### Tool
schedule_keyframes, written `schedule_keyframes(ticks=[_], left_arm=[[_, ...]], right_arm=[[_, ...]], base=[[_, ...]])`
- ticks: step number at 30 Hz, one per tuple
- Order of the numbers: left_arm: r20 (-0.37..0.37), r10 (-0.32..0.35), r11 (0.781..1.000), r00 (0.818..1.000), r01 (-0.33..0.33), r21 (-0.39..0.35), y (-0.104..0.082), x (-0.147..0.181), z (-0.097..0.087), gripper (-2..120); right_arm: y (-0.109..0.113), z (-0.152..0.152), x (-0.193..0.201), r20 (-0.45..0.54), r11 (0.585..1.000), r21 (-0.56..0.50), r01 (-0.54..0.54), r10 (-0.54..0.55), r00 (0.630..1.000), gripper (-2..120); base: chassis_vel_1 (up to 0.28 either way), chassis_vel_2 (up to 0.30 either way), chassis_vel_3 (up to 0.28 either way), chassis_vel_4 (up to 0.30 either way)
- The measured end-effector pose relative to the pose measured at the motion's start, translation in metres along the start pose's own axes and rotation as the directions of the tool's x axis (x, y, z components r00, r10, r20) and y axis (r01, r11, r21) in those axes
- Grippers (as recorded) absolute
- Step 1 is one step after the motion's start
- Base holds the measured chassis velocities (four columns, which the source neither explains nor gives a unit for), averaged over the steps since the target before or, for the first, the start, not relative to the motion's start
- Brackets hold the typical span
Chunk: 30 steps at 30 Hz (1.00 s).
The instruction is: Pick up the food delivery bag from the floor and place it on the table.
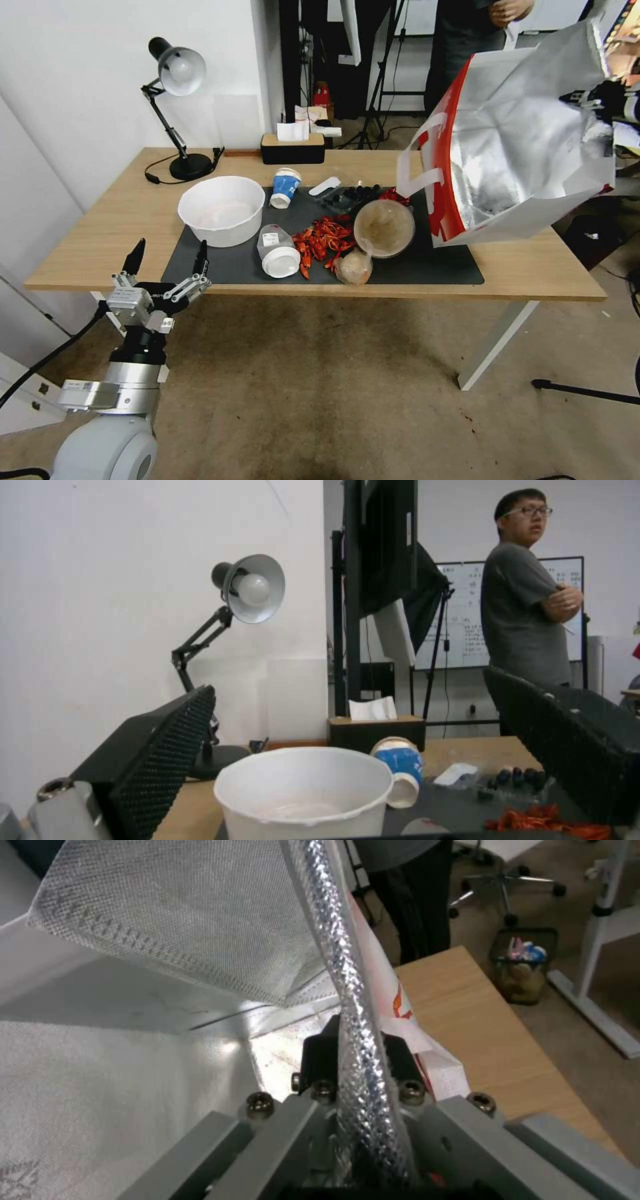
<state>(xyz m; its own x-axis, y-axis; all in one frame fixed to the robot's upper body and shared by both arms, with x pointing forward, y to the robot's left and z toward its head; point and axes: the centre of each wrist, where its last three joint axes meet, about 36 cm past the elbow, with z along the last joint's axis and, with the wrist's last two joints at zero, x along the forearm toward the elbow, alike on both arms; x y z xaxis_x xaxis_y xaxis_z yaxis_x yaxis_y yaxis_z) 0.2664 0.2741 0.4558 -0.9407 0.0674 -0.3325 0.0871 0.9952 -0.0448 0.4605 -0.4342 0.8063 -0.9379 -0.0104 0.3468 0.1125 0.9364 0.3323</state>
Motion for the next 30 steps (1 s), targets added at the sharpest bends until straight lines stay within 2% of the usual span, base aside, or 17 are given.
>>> schedule_keyframes(ticks=[11,30], left_arm=[[0.003,0.001,1.0,1.0,-0.001,0.0,-0.001,0.001,-0.002,100],[0.012,-0.002,1.0,1.0,0.002,-0.003,0.0,0.001,-0.003,100]], right_arm=[[-0.017,-0.012,-0.005,0.004,0.996,-0.051,-0.079,0.079,0.997,0],[-0.028,0.01,-0.027,-0.071,0.988,-0.064,-0.138,0.133,0.989,0]], base=[[0.0,0.0,0.0,0.0],[0.0,0.0,0.0,0.0]])
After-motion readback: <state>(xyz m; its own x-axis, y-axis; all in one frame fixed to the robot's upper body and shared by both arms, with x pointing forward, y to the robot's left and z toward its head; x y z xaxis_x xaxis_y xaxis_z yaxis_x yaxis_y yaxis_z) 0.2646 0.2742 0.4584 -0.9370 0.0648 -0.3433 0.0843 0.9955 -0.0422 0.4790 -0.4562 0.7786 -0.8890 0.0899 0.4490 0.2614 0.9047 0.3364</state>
